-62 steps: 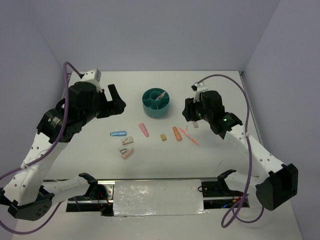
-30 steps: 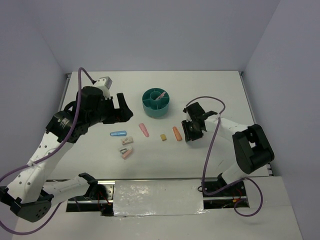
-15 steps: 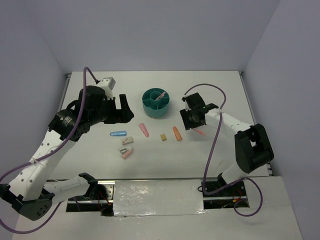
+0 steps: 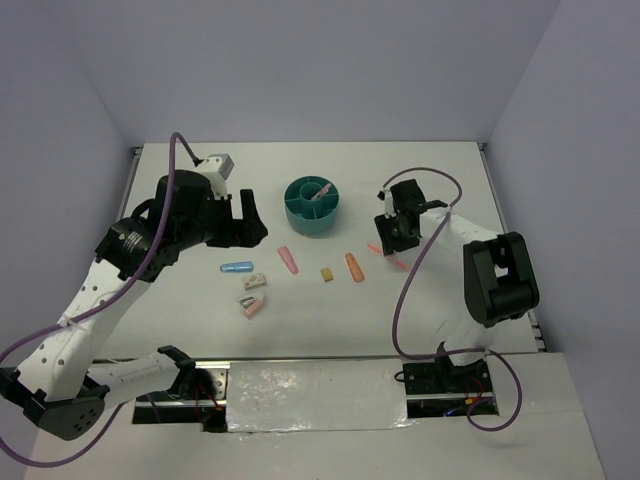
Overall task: Sort the stationery into containers
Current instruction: Pick up the pen from the center of the board.
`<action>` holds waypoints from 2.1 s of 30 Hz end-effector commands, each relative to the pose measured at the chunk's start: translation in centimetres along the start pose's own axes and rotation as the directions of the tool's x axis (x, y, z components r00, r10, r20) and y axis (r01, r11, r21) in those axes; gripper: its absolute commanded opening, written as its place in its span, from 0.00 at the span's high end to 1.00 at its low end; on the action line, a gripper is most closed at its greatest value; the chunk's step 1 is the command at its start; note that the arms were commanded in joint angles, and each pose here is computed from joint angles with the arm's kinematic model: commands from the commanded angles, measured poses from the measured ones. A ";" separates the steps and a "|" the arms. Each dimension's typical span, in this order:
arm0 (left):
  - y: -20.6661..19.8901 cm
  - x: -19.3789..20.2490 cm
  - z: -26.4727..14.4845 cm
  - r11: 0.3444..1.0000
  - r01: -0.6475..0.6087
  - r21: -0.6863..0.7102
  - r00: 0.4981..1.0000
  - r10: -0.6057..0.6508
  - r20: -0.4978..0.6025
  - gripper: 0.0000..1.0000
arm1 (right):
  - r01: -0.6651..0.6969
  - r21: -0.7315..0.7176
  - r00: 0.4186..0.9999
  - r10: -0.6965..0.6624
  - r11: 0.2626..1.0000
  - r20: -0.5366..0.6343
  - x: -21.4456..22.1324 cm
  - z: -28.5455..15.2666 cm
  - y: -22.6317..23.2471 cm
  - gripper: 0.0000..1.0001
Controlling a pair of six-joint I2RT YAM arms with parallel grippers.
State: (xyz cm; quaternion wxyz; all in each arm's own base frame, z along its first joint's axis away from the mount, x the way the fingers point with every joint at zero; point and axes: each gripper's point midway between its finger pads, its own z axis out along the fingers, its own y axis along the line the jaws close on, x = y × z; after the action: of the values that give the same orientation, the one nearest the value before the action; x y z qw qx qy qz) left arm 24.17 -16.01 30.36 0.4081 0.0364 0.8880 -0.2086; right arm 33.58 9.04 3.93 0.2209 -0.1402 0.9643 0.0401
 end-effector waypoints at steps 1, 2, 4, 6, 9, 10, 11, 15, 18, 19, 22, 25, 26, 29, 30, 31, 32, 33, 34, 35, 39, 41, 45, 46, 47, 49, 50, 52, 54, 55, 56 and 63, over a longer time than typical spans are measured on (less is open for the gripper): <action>-0.9 -1.8 -0.9 0.999 -0.039 0.036 0.998 0.037 0.049 0.01 | 0.031 -0.090 0.999 -0.028 0.995 0.033 -1.8 0.1 1.7 0.48; -0.9 -2.0 -1.0 0.998 -0.045 0.037 0.998 0.043 0.054 0.01 | 0.019 -0.088 1.000 -0.017 0.996 0.026 -1.5 0.3 1.7 0.48; -0.9 -2.1 -1.0 0.998 -0.049 0.036 0.997 0.047 0.058 0.01 | 0.009 -0.086 1.000 -0.007 0.996 0.013 -1.1 0.7 1.6 0.48; -0.9 -2.1 -1.0 0.998 -0.052 0.036 0.997 0.050 0.059 0.01 | 0.001 -0.081 1.000 -0.001 0.997 -0.002 -0.6 1.1 1.5 0.49; -1.0 -2.2 -0.9 0.998 -0.055 0.041 0.997 0.053 0.060 0.00 | -0.013 -0.077 1.000 0.012 0.997 -0.014 0.1 1.5 1.6 0.49; -1.0 -2.2 -0.9 0.998 -0.057 0.041 0.997 0.054 0.059 0.01 | -0.026 -0.074 0.999 0.024 0.997 -0.022 0.5 1.7 1.6 0.49; -1.0 -2.1 -0.9 0.997 -0.058 0.042 0.997 0.056 0.059 0.01 | -0.031 -0.064 0.999 0.029 0.997 -0.027 0.7 1.8 1.4 0.51; -1.1 -2.3 -0.7 0.997 -0.068 0.043 0.996 0.065 0.060 0.01 | -0.054 -0.040 0.997 0.052 0.998 -0.050 1.6 2.0 1.1 0.52; -1.1 -2.4 -0.7 0.996 -0.073 0.045 0.996 0.070 0.061 0.01 | -0.061 -0.020 0.997 0.060 0.998 -0.051 2.3 1.8 0.9 0.53; -1.2 -2.5 -0.7 0.996 -0.073 0.047 0.996 0.070 0.062 0.01 | -0.086 -0.018 0.995 0.085 0.996 -0.050 2.2 1.7 1.0 0.53; -1.3 -2.5 -0.6 0.996 -0.075 0.053 0.996 0.071 0.061 0.01 | -0.090 -0.027 0.994 0.088 0.996 -0.069 2.4 1.9 1.2 0.54; -1.2 -2.6 -0.7 0.996 -0.075 0.050 0.995 0.072 0.066 0.01 | -0.088 -0.029 0.992 0.085 0.996 -0.092 3.1 2.0 1.5 0.56; -1.2 -2.6 -0.8 0.996 -0.077 0.051 0.995 0.073 0.069 0.01 | -0.089 -0.028 0.993 0.086 0.996 -0.086 3.1 1.9 1.6 0.56; -1.2 -2.6 -0.9 0.996 -0.079 0.052 0.995 0.075 0.072 0.01 | -0.096 -0.024 0.993 0.094 0.995 -0.075 3.2 1.6 1.5 0.56; -1.2 -2.6 -0.9 0.995 -0.080 0.052 0.995 0.076 0.072 0.01 | -0.095 -0.021 0.992 0.093 0.995 -0.081 3.4 1.7 1.5 0.56; -1.2 -2.5 -0.9 0.995 -0.079 0.054 0.995 0.075 0.072 0.01 | -0.099 -0.019 0.992 0.097 0.995 -0.083 3.4 1.6 1.5 0.56; -1.2 -2.6 -0.9 0.996 -0.078 0.053 0.995 0.074 0.073 0.01 | -0.098 -0.020 0.991 0.096 0.995 -0.089 3.6 1.7 1.5 0.57; -1.2 -2.5 -1.0 0.996 -0.076 0.054 0.995 0.072 0.072 0.01 | -0.101 -0.019 0.991 0.099 0.995 -0.093 3.7 1.8 1.5 0.57; -1.2 -2.5 -1.0 0.996 -0.076 0.054 0.995 0.072 0.072 0.01 | -0.100 -0.021 0.991 0.097 0.995 -0.094 3.8 1.8 1.6 0.57; -1.2 -2.5 -1.0 0.995 -0.076 0.056 0.995 0.072 0.073 0.01 | -0.097 -0.020 0.991 0.095 0.995 -0.095 3.8 1.8 1.7 0.58; -1.1 -2.6 -1.3 0.995 -0.082 0.053 0.994 0.077 0.078 0.01 | -0.093 -0.015 0.990 0.091 0.996 -0.108 4.2 1.9 2.0 0.66; -1.0 -2.6 -1.4 0.996 -0.080 0.049 0.994 0.076 0.081 0.01 | -0.087 -0.018 0.990 0.084 0.996 -0.111 4.4 1.8 2.4 0.69; -0.9 -2.6 -1.5 0.996 -0.078 0.046 0.994 0.074 0.084 0.01 | -0.066 -0.027 0.991 0.063 0.997 -0.122 5.1 1.6 3.8 0.72; -0.9 -2.6 -1.6 0.996 -0.077 0.044 0.993 0.073 0.088 0.01 | -0.063 -0.034 0.992 0.058 0.997 -0.116 5.0 1.5 4.1 0.72; -0.9 -2.6 -1.6 0.996 -0.077 0.045 0.993 0.073 0.089 0.01 | -0.061 -0.039 0.991 0.056 0.997 -0.122 5.4 1.5 4.4 0.72; -0.9 -2.6 -1.7 0.996 -0.074 0.045 0.994 0.070 0.089 0.01 | -0.058 -0.043 0.990 0.052 0.997 -0.134 5.8 1.6 5.0 0.71; -0.8 -2.6 -1.7 0.996 -0.074 0.044 0.993 0.070 0.091 0.01 | -0.051 -0.043 0.990 0.045 0.998 -0.134 5.9 1.5 5.2 0.71; -0.8 -2.5 -1.8 0.996 -0.073 0.044 0.993 0.068 0.094 0.01 | -0.030 -0.050 0.990 0.023 0.998 -0.136 6.1 1.5 6.1 0.71; -0.8 -2.4 -1.9 0.997 -0.070 0.045 0.993 0.065 0.095 0.01 | -0.022 -0.047 0.990 0.015 0.999 -0.137 6.0 1.5 6.5 0.70; -0.7 -2.4 -1.9 0.997 -0.069 0.044 0.993 0.064 0.097 0.01 | -0.013 -0.056 0.991 0.005 0.998 -0.135 5.9 1.5 7.0 0.70; -0.7 -2.4 -1.9 0.997 -0.069 0.045 0.993 0.064 0.099 0.01 | -0.013 -0.068 0.989 0.003 0.998 -0.146 6.1 1.7 7.4 0.71; -0.6 -2.4 -2.0 0.998 -0.053 0.037 0.994 0.049 0.102 0.01 | -0.056 -0.110 0.986 0.038 0.992 -0.163 5.4 2.2 8.8 1.00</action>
State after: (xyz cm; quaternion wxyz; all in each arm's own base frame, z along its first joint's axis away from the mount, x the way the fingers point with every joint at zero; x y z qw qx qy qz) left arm 23.93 -15.69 32.10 0.4337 0.0663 0.8735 -0.2108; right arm 29.49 14.91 1.23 0.1831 -0.1412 0.9713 0.0566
